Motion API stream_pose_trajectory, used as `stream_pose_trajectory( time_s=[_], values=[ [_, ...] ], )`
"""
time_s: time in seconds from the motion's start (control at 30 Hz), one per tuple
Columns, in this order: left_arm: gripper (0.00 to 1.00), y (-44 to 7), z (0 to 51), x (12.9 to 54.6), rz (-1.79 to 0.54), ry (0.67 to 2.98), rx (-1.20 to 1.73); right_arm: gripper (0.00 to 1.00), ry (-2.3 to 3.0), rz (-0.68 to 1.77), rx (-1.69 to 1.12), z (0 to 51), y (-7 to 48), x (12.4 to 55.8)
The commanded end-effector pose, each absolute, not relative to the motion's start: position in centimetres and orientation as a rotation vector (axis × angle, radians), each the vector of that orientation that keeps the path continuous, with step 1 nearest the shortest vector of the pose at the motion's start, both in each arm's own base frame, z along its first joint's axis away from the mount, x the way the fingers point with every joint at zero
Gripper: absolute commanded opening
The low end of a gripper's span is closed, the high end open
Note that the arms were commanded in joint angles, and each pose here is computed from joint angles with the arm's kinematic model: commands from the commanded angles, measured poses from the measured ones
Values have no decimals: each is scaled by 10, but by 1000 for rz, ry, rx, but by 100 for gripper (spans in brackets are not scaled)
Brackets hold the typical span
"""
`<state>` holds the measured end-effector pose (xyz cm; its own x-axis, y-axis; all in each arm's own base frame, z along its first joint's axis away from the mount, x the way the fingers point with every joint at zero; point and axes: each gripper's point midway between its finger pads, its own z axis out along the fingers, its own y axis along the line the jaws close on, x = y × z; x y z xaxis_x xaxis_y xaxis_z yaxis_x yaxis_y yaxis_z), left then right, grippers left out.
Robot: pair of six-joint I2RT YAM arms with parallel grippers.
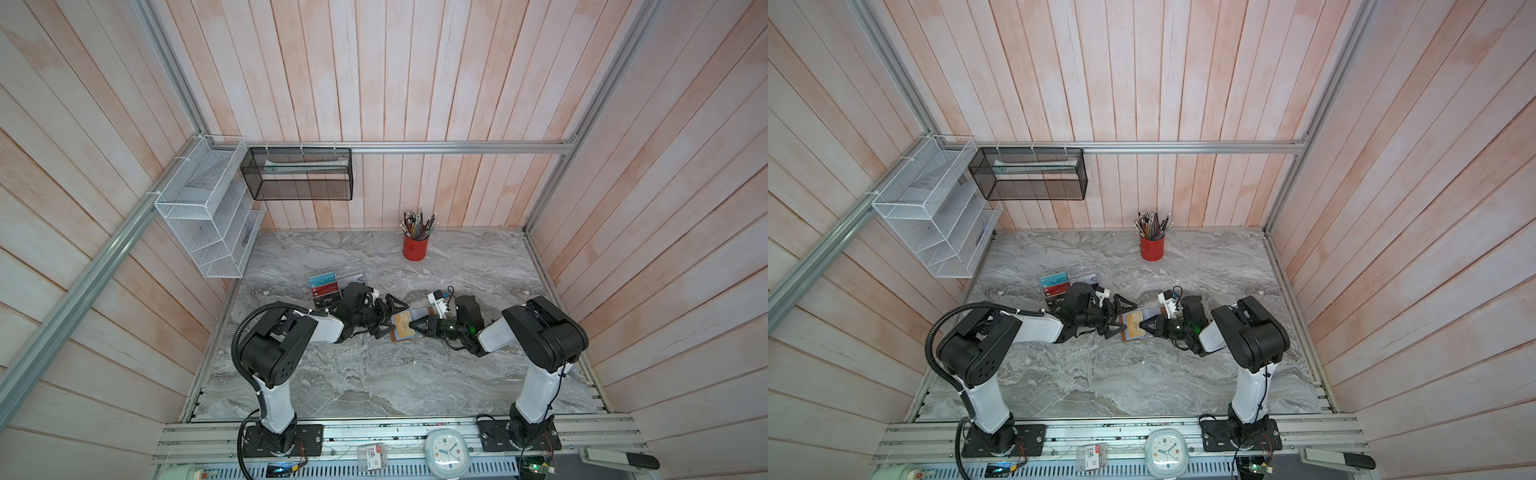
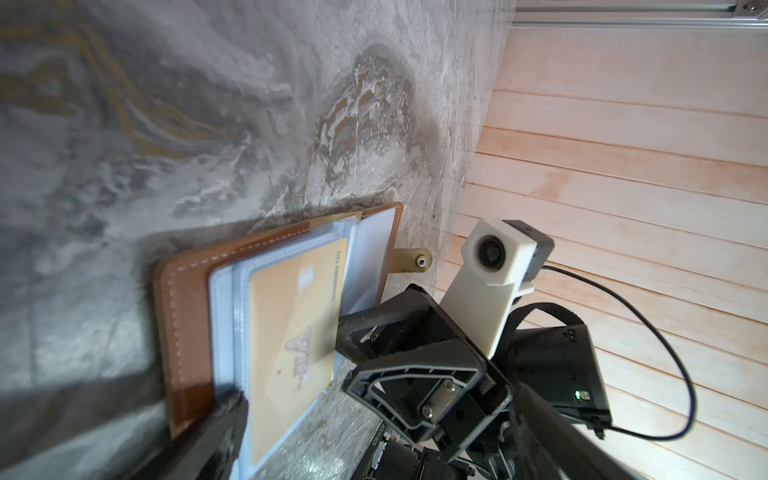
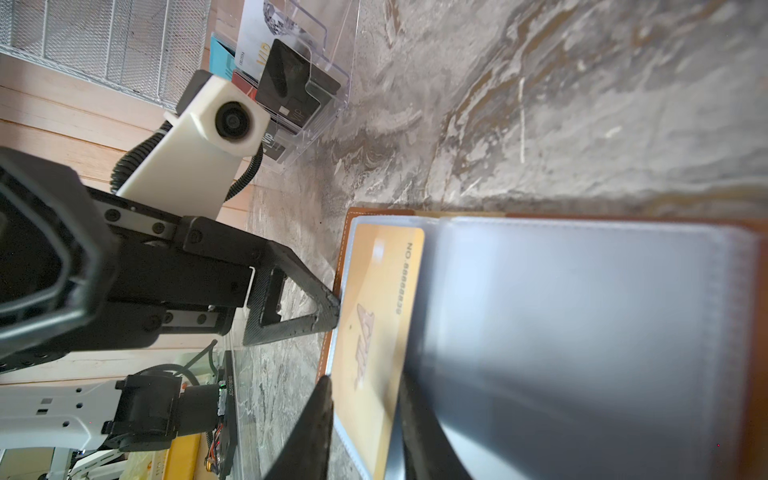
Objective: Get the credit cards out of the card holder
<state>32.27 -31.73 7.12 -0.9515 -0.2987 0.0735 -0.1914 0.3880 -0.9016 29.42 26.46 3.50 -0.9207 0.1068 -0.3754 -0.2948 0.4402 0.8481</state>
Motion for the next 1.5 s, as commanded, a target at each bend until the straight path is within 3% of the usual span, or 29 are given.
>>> stream_pose_trajectory(
  time_s=[0.0,0.3,0.97,1.47],
  values=[
    [100,-320,69,325,-1628,2526,-416,29,2361,1494,-137,24,261,288],
    [100,-323,62,324,-1627,2540,-417,26,2348,1540,-136,25,265,287],
    [100,-320,43,318,-1603,2579,-445,4,2327,1589,-123,27,262,291],
    [100,-315,25,314,-1582,2608,-483,4,2323,1632,-107,25,257,289]
  ],
)
